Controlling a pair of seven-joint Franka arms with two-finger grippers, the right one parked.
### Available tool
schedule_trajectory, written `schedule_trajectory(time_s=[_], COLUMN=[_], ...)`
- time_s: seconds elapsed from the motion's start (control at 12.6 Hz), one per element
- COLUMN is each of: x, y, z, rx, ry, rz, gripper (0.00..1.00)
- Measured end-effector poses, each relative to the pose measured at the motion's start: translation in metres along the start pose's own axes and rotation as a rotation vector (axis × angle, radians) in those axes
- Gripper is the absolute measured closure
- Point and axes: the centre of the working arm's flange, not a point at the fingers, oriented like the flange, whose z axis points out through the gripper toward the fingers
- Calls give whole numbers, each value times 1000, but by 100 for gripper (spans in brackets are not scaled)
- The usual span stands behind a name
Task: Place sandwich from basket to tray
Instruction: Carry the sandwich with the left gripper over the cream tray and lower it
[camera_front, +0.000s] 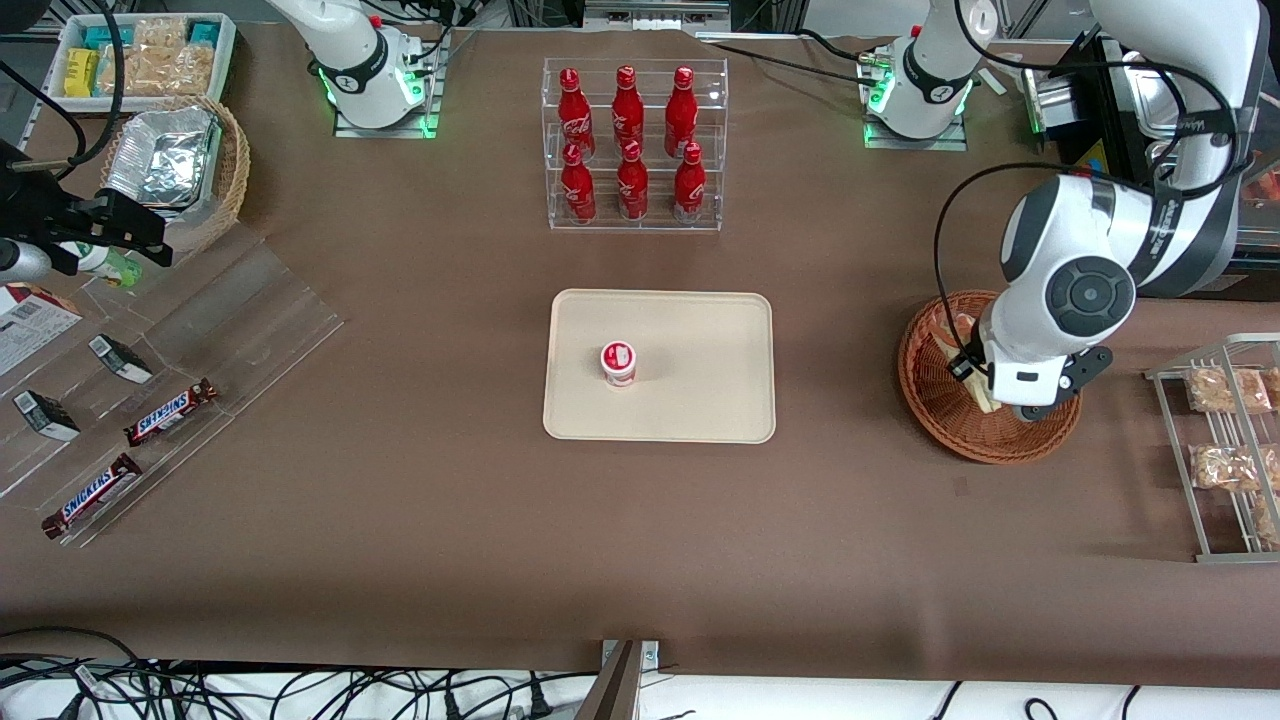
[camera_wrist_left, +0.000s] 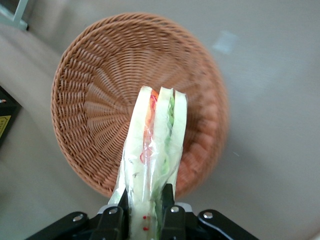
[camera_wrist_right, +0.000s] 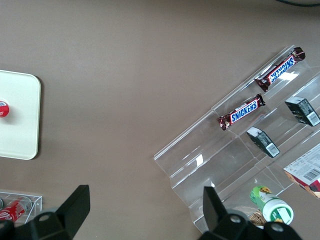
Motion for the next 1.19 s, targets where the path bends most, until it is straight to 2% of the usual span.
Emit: schedule_trajectory(time_s=[0.16, 0.32, 0.4, 0.64, 0.88, 0.95, 1.19], x=[-32, -77, -100, -168, -227, -240, -246], y=[30, 62, 79, 138, 184, 196, 215], z=[-32, -45, -44, -27, 4, 16, 52], rx=[-36, -64, -69, -115, -138, -146, -127], ry=[13, 10, 7, 17, 9, 17, 87], rz=[72, 162, 210, 349, 454, 468, 450], gripper=[74, 74, 73, 73, 73, 73, 73])
